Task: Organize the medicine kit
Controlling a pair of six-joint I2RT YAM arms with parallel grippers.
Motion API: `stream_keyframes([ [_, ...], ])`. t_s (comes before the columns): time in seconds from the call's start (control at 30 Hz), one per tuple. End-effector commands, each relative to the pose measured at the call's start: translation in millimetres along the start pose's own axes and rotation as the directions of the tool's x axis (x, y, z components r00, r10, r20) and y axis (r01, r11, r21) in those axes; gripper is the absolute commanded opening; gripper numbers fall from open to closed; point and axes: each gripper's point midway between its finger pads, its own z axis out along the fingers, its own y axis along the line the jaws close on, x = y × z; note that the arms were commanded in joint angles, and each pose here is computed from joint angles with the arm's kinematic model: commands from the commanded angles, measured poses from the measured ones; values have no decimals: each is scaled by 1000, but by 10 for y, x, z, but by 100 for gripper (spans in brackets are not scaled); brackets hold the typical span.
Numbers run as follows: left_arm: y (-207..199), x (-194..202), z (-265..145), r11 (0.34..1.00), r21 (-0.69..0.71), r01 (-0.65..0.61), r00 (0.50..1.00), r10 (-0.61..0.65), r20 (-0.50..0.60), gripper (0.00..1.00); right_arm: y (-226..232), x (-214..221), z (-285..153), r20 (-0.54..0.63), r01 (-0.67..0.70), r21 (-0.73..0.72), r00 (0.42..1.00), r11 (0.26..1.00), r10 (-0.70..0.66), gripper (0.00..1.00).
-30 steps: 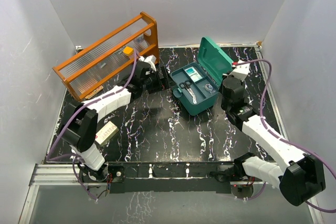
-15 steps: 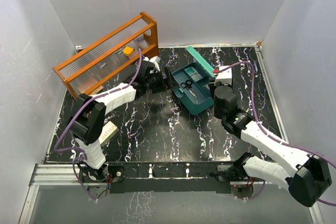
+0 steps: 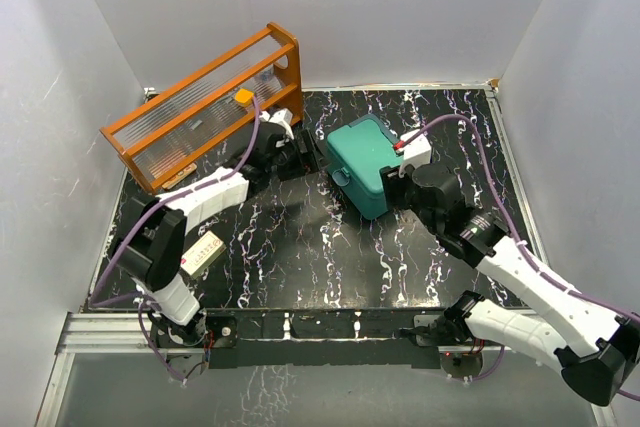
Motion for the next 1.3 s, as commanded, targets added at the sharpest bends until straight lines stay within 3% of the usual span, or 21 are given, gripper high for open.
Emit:
stream_keyframes([
  [0.0,-96,-233,-266,999,32,-26,992,22,127,80,282,-296,-205,26,-130,-175,990,976,137,53],
  [0.13,-163,-221,-386,996,89,-16,987,1,161,84,211,-541,-64,59,-294,-86,952,952,299,60],
  [0.3,-246,-207,-519,988,156,11,981,-41,188,98,195,-543,309,-43,-341,61,938,938,344,65],
  [0.53,-416,-63,-407,974,225,25,998,-39,58,99,160,-390,820,-183,-395,97,895,914,406,62],
  [0.67,-470,52,-269,956,274,101,995,-101,-14,99,174,-276,956,-246,-364,108,892,925,380,61],
  [1.0,-512,142,-163,889,414,198,976,-217,1,99,123,358,966,-451,-200,174,854,964,259,61],
  [1.27,-456,257,21,860,392,327,944,-319,-88,99,116,653,910,-516,-143,160,832,977,206,60],
])
